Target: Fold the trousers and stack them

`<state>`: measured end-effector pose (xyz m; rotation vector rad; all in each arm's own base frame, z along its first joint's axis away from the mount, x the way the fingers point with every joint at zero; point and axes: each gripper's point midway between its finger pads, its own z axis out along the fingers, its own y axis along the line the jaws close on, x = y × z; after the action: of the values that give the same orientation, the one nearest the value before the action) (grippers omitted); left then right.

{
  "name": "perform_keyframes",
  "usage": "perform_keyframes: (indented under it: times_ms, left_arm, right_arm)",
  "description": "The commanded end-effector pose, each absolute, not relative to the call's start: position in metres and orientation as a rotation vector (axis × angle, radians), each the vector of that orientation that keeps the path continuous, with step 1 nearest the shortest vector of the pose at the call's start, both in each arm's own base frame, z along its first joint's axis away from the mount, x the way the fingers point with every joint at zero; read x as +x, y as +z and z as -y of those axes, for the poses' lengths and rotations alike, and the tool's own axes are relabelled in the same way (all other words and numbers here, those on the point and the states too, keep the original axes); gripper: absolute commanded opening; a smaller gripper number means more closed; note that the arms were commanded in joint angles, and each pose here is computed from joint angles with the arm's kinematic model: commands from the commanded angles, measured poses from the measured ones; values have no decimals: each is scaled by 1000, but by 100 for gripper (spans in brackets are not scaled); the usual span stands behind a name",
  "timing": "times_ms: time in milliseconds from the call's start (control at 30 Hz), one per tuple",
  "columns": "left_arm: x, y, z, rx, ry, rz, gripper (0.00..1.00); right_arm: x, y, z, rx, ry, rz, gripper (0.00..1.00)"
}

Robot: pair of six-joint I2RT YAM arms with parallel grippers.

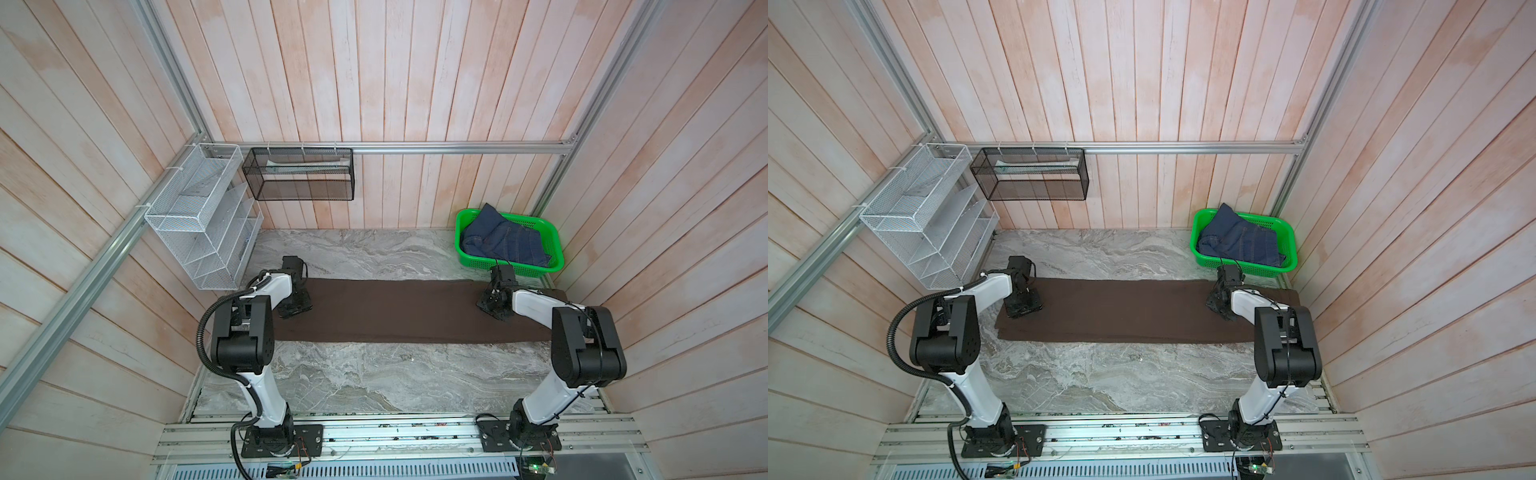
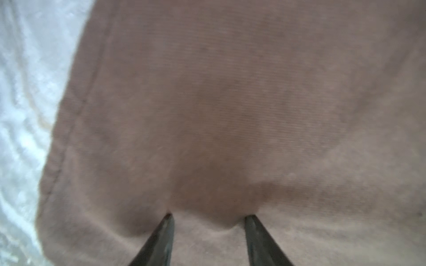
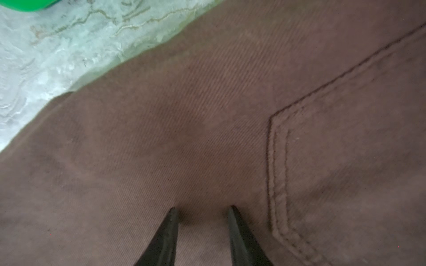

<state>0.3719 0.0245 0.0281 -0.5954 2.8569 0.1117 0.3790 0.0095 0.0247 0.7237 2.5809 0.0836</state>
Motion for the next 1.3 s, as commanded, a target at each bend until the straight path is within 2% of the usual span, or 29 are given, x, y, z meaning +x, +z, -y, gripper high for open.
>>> perform_keyframes:
  times_ms: [0, 133, 267, 767, 1033, 1267]
  left_arm:
    - [369, 68, -35, -605, 156, -2788, 61]
    - [365, 101, -51, -625, 242, -2722, 70]
    - [360, 97, -64, -640, 264, -2732, 77]
    - [379, 41, -74, -671, 98, -2812, 78]
    - [368, 10, -69, -701, 68, -2894, 71]
    - [359, 4, -57, -687, 6, -2926, 57]
  right_arm:
    - [354, 1, -4, 721, 0, -2696, 39]
    - [344, -3, 14, 764, -50, -2694, 38]
    - [339, -6, 27, 797, -58, -2690, 39]
    - [346, 0, 20, 778, 11, -2680, 38]
    - [343, -4, 11, 757, 28, -2696, 38]
    - [345, -2, 7, 752, 35, -2691, 38]
